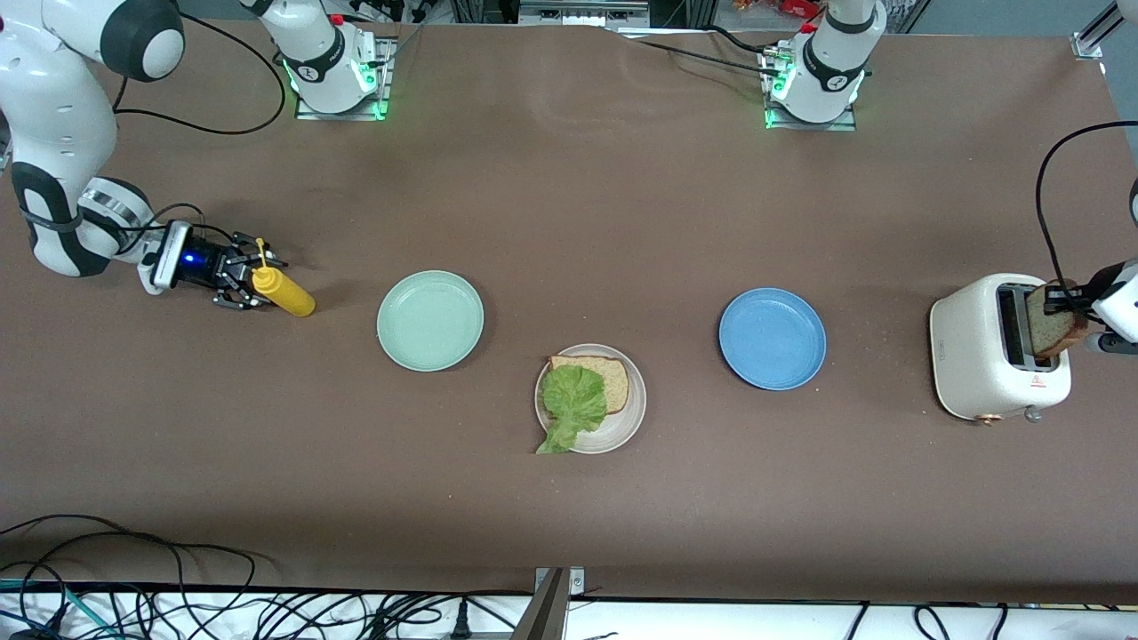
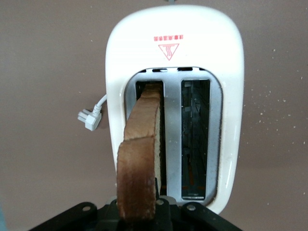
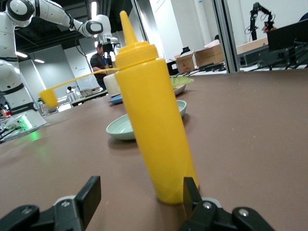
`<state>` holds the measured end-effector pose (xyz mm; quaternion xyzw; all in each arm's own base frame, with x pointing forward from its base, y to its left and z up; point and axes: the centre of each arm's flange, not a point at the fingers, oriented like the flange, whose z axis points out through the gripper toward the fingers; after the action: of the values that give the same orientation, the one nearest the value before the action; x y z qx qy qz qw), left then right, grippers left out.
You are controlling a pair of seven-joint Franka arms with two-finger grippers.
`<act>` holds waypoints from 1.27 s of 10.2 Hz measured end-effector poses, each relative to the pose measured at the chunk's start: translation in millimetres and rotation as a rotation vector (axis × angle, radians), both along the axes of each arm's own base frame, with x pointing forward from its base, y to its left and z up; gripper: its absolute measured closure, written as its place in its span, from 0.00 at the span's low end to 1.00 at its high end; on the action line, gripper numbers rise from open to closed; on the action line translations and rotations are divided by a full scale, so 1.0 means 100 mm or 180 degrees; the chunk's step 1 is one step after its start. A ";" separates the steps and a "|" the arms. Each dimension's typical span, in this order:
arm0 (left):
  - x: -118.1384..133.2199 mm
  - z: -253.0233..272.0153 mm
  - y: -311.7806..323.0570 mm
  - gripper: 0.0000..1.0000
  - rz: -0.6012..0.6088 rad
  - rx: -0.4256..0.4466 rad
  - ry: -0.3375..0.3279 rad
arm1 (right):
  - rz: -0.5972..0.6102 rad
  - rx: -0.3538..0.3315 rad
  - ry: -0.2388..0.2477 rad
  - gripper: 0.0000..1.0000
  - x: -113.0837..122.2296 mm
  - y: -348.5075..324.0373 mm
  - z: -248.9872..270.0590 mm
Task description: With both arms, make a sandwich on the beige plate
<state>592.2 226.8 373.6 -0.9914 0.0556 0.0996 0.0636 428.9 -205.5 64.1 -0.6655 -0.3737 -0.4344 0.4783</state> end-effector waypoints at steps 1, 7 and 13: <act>0.08 0.20 -0.10 0.91 -0.0046 0.0016 0.0050 | 0.0043 -0.0106 0.0092 0.22 -0.02 -0.19 0.07; 0.36 1.17 -1.73 0.91 -0.0514 -0.0392 0.0407 | 0.0250 -0.1071 0.0921 0.23 0.87 -0.72 1.43; 0.47 0.32 -3.68 0.91 -0.0203 -0.2185 0.0885 | -0.0011 -0.1042 0.1992 0.22 2.02 -0.25 2.78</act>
<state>638.7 -140.8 405.8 -0.9298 0.1247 0.2069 -0.2777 630.8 -230.3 342.2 -0.8348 -0.2726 -0.1446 0.4559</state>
